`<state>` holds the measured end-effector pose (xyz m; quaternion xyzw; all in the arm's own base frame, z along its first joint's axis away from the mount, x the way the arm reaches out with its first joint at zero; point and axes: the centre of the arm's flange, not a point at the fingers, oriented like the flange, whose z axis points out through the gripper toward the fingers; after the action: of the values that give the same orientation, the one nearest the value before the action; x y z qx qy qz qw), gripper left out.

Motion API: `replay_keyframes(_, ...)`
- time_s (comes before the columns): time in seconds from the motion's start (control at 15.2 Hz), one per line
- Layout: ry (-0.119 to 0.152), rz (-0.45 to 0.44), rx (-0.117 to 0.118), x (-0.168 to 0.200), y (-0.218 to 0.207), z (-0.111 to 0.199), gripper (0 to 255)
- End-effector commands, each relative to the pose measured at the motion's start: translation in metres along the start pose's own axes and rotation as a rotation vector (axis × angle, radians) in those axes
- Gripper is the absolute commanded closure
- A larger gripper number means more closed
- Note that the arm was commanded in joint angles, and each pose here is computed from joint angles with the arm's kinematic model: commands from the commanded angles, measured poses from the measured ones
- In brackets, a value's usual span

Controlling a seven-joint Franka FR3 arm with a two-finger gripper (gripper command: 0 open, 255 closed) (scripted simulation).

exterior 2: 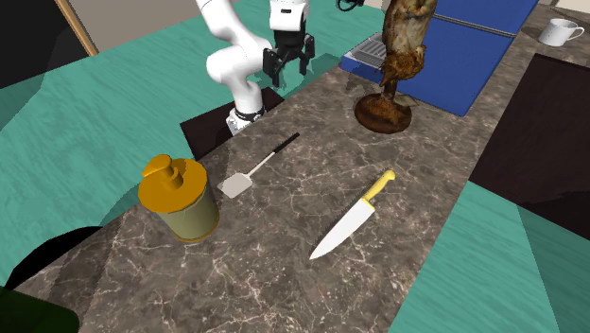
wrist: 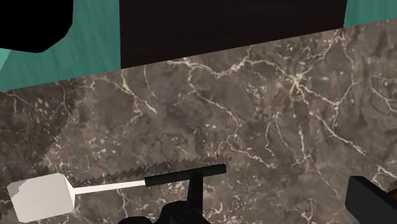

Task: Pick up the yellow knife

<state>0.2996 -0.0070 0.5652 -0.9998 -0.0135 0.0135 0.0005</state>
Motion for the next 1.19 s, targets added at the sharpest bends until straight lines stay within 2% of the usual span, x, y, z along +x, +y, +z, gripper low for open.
replay_keyframes(0.0,0.0,0.0,0.0,0.0,0.0,0.0,0)
replay_keyframes(0.59,0.067,0.389,-0.01,0.095,-0.044,0.037,0)
replay_keyframes(1.12,0.126,0.735,-0.019,0.19,-0.05,0.065,0)
